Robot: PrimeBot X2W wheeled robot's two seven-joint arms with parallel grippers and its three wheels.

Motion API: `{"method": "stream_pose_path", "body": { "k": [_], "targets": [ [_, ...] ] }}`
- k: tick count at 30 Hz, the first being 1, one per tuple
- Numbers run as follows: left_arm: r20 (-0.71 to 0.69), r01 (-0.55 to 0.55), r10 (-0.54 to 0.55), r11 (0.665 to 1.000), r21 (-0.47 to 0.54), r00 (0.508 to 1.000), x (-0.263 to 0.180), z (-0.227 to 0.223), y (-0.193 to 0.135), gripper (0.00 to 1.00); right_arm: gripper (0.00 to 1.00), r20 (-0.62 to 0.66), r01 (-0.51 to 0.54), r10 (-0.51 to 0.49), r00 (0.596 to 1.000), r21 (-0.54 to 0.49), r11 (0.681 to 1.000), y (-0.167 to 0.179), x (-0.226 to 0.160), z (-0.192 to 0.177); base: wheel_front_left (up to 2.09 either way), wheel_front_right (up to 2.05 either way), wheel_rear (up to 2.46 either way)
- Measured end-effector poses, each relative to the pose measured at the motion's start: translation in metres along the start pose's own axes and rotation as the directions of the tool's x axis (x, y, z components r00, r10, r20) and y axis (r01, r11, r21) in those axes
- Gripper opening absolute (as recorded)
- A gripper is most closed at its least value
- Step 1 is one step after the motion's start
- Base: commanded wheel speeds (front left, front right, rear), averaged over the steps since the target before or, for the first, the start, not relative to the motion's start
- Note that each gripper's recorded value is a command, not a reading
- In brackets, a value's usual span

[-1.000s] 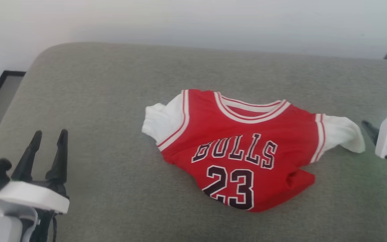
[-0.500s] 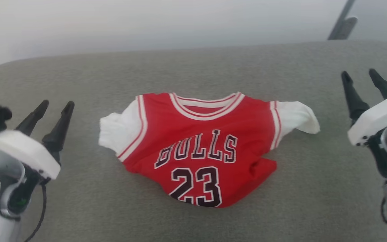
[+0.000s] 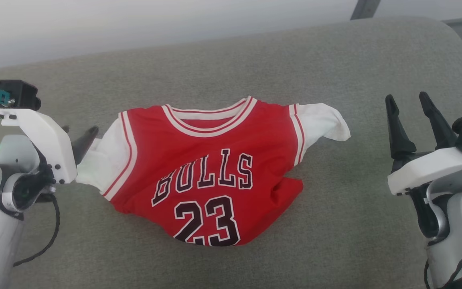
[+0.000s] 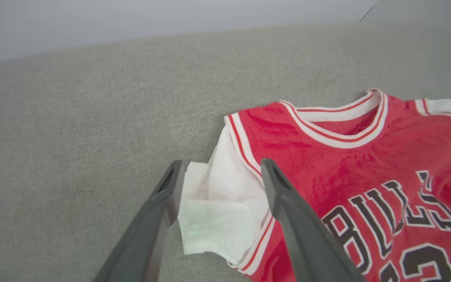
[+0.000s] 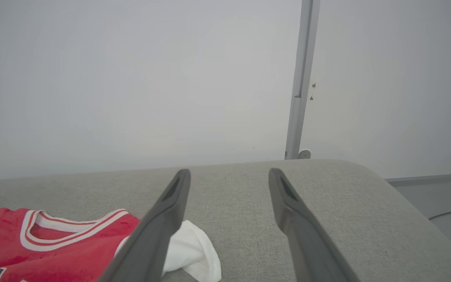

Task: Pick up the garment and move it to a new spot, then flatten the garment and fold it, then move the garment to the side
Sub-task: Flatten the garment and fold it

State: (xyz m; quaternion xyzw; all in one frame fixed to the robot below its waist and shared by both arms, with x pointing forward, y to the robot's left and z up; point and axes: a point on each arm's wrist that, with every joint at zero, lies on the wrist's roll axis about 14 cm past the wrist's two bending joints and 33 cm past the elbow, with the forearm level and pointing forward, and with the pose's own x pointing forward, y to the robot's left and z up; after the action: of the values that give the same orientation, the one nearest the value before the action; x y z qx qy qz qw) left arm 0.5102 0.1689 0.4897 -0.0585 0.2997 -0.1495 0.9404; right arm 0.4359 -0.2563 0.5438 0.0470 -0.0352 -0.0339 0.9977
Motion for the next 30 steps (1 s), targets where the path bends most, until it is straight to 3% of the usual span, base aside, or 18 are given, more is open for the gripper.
{"method": "stream_pose_path", "body": {
  "k": [5, 11, 23, 24, 26, 30],
  "targets": [
    [-0.206, -0.075, 0.07, 0.997, -0.018, 0.976, 0.014, -0.037, 0.012, 1.0, 1.0, -0.016, 0.018, -0.018, 1.0, 0.001, 1.0, -0.005, -0.005, -0.006, 0.0, 0.0, 0.0],
    [-0.353, -0.146, 0.127, 0.989, -0.028, 0.927, 0.017, -0.071, 0.025, 1.0, 1.0, -0.015, 0.037, -0.037, 0.999, 0.007, 0.999, -0.009, -0.01, -0.009, 0.0, 0.0, 0.0],
    [-0.474, -0.192, 0.151, 0.981, -0.039, 0.867, 0.031, -0.104, 0.038, 1.0, 1.0, -0.075, 0.01, -0.011, 0.997, -0.009, 1.0, -0.002, -0.007, -0.022, 0.0, 0.0, 0.0],
    [-0.48, -0.195, 0.15, 0.98, -0.044, 0.864, 0.032, -0.105, 0.038, 0.87, 1.0, -0.083, 0.009, -0.01, 0.996, -0.009, 1.0, -0.002, -0.007, -0.024, 0.0, 0.0, 0.0],
    [-0.489, -0.194, 0.145, 0.98, -0.05, 0.86, 0.036, -0.107, 0.039, 0.0, 1.0, -0.102, 0.006, -0.007, 0.995, -0.011, 1.0, -0.002, -0.006, -0.027, 0.0, 0.0, 0.0],
    [-0.475, -0.185, 0.137, 0.981, -0.055, 0.869, 0.042, -0.106, 0.041, 0.0, 1.0, -0.172, -0.009, 0.009, 0.985, 0.001, 1.0, 0.002, -0.004, -0.042, 0.0, 0.0, 0.0]
  ]
}}
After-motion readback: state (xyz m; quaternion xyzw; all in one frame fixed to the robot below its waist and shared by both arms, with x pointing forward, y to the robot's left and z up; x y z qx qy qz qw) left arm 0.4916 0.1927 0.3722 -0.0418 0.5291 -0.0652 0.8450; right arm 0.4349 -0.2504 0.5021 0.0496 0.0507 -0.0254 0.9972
